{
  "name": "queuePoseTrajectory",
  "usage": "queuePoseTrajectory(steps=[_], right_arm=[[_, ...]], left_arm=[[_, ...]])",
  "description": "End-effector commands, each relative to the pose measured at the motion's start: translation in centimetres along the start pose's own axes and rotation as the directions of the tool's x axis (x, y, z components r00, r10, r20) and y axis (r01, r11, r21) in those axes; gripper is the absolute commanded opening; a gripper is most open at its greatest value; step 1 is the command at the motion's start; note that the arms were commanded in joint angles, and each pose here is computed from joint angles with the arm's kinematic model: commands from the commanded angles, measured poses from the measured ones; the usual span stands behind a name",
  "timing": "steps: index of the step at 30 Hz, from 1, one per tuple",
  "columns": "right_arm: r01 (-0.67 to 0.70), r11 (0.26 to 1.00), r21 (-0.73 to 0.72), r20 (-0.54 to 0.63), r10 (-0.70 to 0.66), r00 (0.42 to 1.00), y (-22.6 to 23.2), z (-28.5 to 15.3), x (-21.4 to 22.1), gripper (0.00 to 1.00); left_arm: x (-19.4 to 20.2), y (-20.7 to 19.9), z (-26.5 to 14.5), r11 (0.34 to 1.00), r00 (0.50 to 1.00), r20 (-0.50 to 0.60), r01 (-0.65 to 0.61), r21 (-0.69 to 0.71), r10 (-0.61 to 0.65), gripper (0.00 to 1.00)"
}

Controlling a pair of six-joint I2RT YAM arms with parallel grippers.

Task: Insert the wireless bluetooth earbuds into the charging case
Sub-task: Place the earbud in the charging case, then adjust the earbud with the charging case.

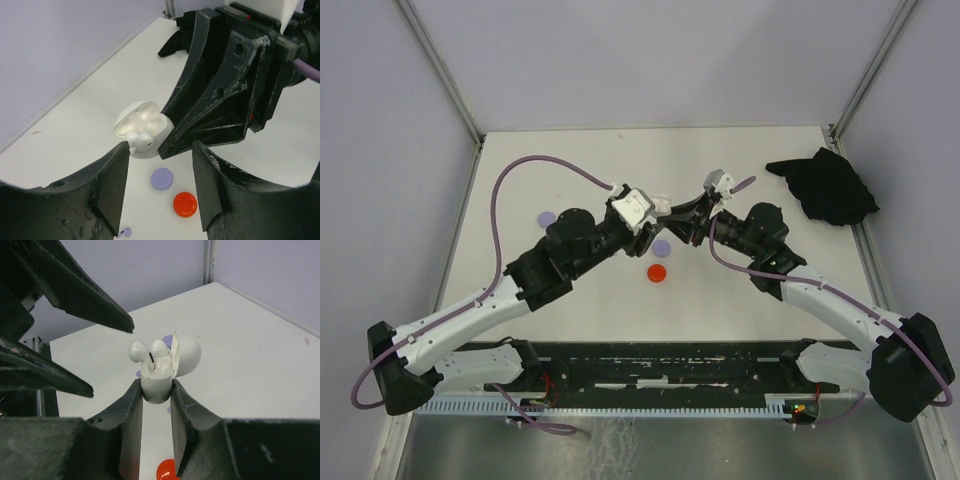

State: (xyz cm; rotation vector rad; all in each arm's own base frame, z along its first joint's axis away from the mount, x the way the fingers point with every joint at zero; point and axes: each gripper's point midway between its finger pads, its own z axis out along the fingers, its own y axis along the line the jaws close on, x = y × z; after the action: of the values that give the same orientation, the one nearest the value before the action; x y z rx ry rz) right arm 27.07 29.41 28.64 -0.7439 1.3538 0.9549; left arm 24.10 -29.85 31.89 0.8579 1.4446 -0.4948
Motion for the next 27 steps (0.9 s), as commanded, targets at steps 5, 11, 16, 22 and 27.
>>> queuePoseTrajectory(steps=[5, 11, 16, 22, 27], right_arm=[[0.047, 0.998, 0.029, 0.083, -0.049, 0.995, -0.2, -0.2, -2.4, 0.02], [0.051, 0.998, 0.027, 0.086, -0.053, 0.995, -0.1, -0.3, -2.5, 0.02], [0.051, 0.998, 0.021, 0.091, -0.053, 0.994, 0.0, -0.3, -2.7, 0.02], [0.052, 0.999, 0.017, 0.092, -0.053, 0.994, 0.1, -0.3, -2.7, 0.02], [0.051, 0.999, 0.017, 0.089, -0.052, 0.995, 0.0, -0.1, -2.7, 0.02]], left_arm=[[-4.4, 3.4, -1.0, 0.978, 0.989, 0.025, 0.146, -0.151, -0.144, 0.6], [-3.4, 5.3, -0.6, 0.962, 0.981, -0.024, 0.185, -0.201, -0.194, 0.6], [-2.1, 6.5, 0.1, 0.95, 0.969, -0.07, 0.215, -0.226, -0.236, 0.6], [-1.6, 6.5, 0.6, 0.954, 0.963, -0.096, 0.23, -0.195, -0.252, 0.6], [-2.1, 5.1, 0.7, 0.967, 0.967, -0.089, 0.228, -0.109, -0.238, 0.59]])
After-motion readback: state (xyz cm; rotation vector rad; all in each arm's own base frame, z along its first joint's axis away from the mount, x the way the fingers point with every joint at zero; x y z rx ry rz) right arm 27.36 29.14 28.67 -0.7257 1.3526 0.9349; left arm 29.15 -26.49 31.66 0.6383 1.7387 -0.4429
